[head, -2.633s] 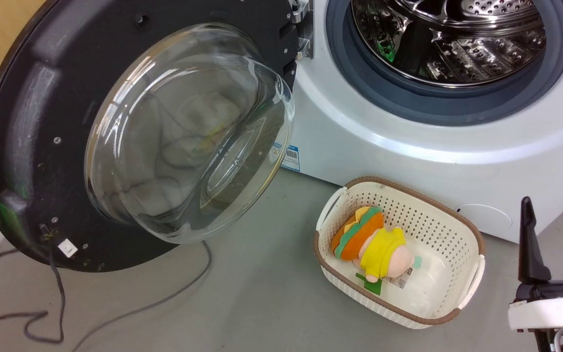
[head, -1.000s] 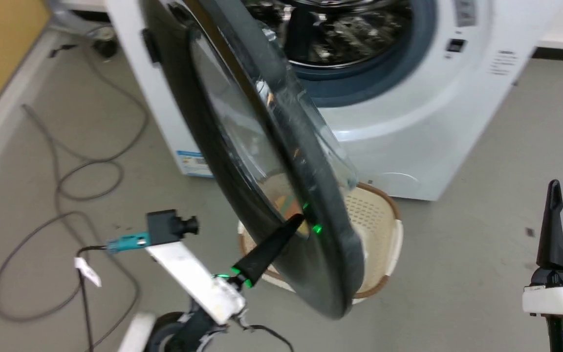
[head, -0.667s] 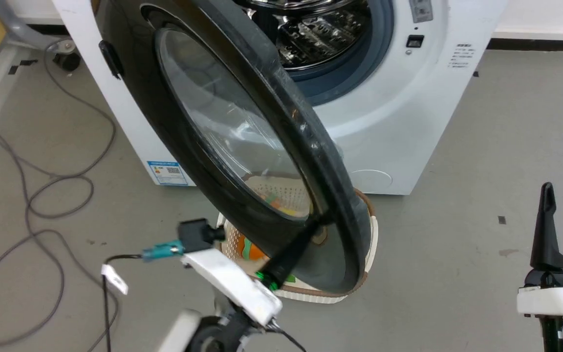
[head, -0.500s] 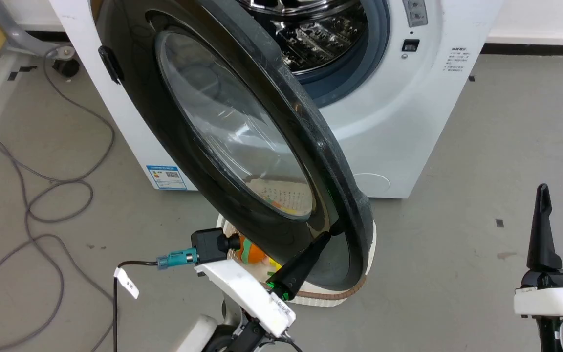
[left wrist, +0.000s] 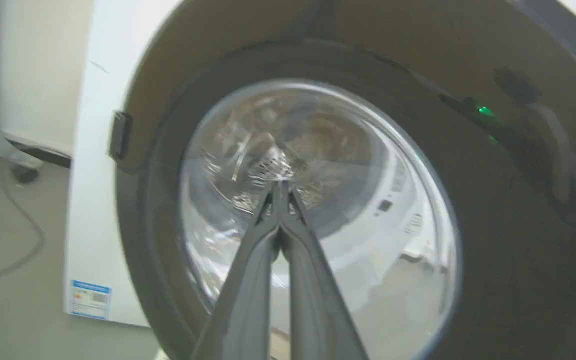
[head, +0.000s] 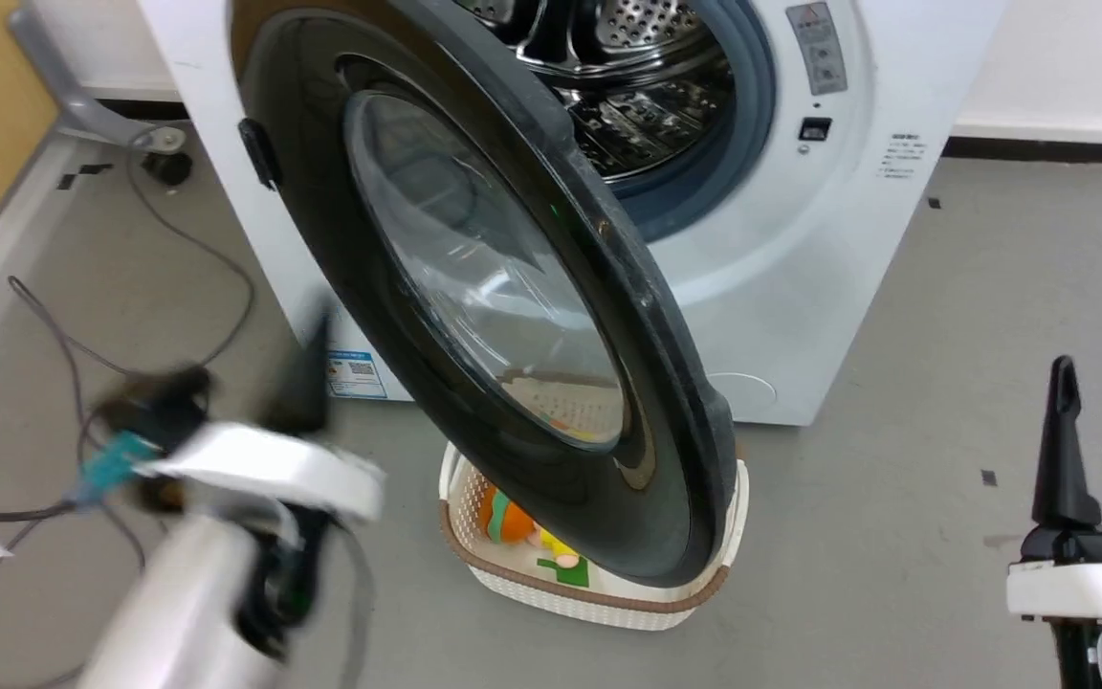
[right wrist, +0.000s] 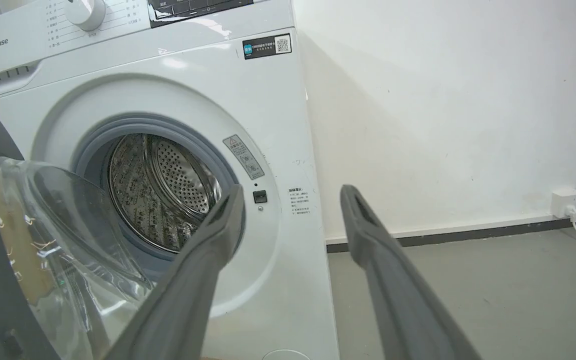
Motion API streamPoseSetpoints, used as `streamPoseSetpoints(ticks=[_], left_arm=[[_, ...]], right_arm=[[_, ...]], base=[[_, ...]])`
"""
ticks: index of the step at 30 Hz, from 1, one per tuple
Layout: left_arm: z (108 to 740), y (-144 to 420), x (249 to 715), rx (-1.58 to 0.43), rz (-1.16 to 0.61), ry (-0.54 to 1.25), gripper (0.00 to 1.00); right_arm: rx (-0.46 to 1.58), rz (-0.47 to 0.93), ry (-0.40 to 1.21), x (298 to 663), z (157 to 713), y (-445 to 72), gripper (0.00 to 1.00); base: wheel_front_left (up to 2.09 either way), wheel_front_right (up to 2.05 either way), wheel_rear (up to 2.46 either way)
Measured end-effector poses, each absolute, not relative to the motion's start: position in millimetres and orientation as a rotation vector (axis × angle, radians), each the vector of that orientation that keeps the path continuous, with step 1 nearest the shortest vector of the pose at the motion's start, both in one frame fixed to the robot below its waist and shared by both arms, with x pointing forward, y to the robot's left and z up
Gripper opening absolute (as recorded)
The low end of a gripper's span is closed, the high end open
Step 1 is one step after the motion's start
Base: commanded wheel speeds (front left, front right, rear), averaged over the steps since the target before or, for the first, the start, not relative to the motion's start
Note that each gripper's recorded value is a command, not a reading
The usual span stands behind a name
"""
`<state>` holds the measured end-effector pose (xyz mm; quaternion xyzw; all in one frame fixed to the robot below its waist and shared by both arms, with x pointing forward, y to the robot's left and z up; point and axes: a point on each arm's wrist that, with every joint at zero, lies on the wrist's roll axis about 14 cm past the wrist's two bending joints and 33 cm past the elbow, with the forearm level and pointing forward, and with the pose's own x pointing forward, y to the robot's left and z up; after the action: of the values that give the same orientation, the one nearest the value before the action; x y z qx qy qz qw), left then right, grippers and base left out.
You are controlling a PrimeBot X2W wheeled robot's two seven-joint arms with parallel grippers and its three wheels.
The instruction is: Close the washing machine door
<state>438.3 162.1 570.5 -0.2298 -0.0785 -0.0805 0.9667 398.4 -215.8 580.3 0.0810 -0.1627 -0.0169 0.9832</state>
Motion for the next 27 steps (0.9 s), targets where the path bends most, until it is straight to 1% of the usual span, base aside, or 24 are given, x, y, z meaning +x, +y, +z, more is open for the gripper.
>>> streamPoseSetpoints(ticks=[2, 5, 8, 12, 13, 14, 21, 25, 26, 27], left_arm=[[603.0, 185.8, 438.9, -0.335, -0.071, -0.284, 0.0], [623.6, 199.7, 429.8, -0.152, 0.009, -0.372, 0.0], [622.9, 220.6, 417.6, -0.013, 0.115, -0.39, 0.0], [614.1, 248.5, 398.9, 0.055, 0.242, -0.378, 0.0], [609.4, 253.1, 394.5, 0.048, 0.262, -0.366, 0.41], [604.4, 256.8, 389.8, 0.053, 0.277, -0.354, 1.0], [572.5, 252.9, 367.8, 0.064, 0.238, -0.265, 1.0], [559.5, 252.2, 358.5, 0.069, 0.23, -0.228, 1.0], [556.9, 252.1, 356.7, 0.062, 0.231, -0.221, 1.0], [555.3, 252.5, 355.0, 0.055, 0.235, -0.217, 1.0]], right_arm=[[0.161, -0.037, -0.346, 399.0, 586.4, -217.0, 1.0], [0.158, -0.033, -0.385, 401.2, 599.4, -216.5, 1.0], [0.153, -0.017, -0.444, 404.9, 619.4, -212.1, 1.0], [0.166, 0.031, -0.55, 407.9, 654.9, -198.3, 1.0], [0.18, 0.046, -0.576, 408.1, 663.2, -194.1, 1.0], [0.193, 0.062, -0.601, 408.1, 671.2, -189.8, 1.0], [0.313, 0.232, -0.764, 399.0, 725.6, -145.9, 1.0], [0.358, 0.372, -0.842, 383.9, 752.8, -109.0, 1.0], [0.373, 0.41, -0.854, 379.6, 757.8, -100.1, 0.76], [0.384, 0.454, -0.862, 375.1, 761.8, -90.7, 0.36]], base=[[0.0, 0.0, 0.0], [0.0, 0.0, 0.0], [0.0, 0.0, 0.0], [0.0, 0.0, 0.0], [0.0, 0.0, 0.0], [0.0, 0.0, 0.0], [0.0, 0.0, 0.0], [0.0, 0.0, 0.0], [0.0, 0.0, 0.0], [0.0, 0.0, 0.0]])
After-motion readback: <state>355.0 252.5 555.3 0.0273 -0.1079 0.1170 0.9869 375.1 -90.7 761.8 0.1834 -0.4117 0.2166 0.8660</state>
